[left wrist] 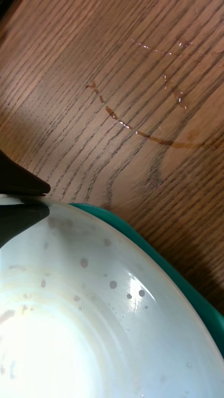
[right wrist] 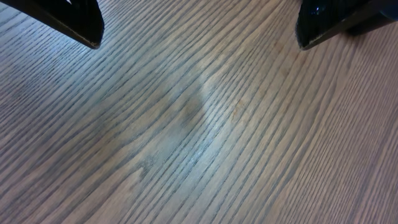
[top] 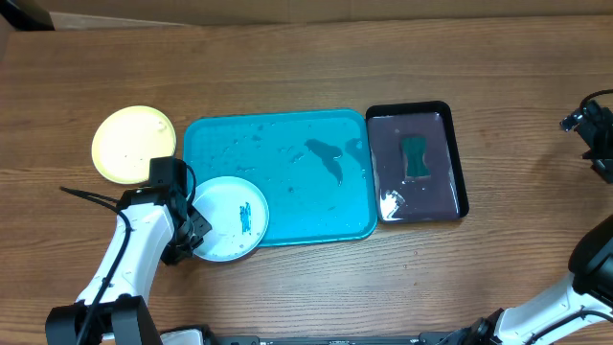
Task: Clean dirty plates on tray and stack at the side
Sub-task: 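Grip the white plate's rim with the left gripper and slide it to tray center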
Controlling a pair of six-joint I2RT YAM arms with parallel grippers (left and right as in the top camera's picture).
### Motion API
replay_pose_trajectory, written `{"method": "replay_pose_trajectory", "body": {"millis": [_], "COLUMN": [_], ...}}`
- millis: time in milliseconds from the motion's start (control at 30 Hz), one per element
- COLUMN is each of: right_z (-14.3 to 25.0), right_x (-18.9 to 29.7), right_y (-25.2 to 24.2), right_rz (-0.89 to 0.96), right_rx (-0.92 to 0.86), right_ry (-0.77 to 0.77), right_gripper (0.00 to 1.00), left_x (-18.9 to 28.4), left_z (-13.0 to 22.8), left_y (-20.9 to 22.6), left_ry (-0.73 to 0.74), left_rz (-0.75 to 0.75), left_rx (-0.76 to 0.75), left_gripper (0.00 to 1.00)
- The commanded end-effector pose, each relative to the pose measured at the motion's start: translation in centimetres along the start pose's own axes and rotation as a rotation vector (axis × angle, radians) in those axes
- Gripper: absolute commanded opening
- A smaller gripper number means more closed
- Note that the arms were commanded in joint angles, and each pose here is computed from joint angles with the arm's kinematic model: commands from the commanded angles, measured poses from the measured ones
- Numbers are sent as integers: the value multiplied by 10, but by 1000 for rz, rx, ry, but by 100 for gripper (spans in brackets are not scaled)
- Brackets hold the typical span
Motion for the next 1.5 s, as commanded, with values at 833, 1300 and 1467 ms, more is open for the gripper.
{"method": "replay_pose_trajectory", "body": {"millis": [833, 1300, 1467], "right_z": [-5, -5, -5], "right_x": [13, 13, 13], "right_y": [4, 4, 4], "right_rz": [-18, -18, -18], "right_rx": [2, 2, 2], "right_ry": [-42, -42, -42], "right_gripper": [100, 100, 100], "left_x": [12, 34, 81], "left_z": [18, 40, 22], "left_y": [-51, -98, -98], "left_ry": [283, 220, 95], "left_rz": [514, 614, 486], "left_rx": [-9, -196, -270], "left_gripper": [4, 40, 53]}}
Point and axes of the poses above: each gripper's point midway between its finger pads, its own x axis back along the fingers, its own y axis along the line the jaws close on, z = x × y, the point moved 8 cm from there along x, back along the fingers, and after that the axes turned 3 degrees about x, right-handed, at the moved point
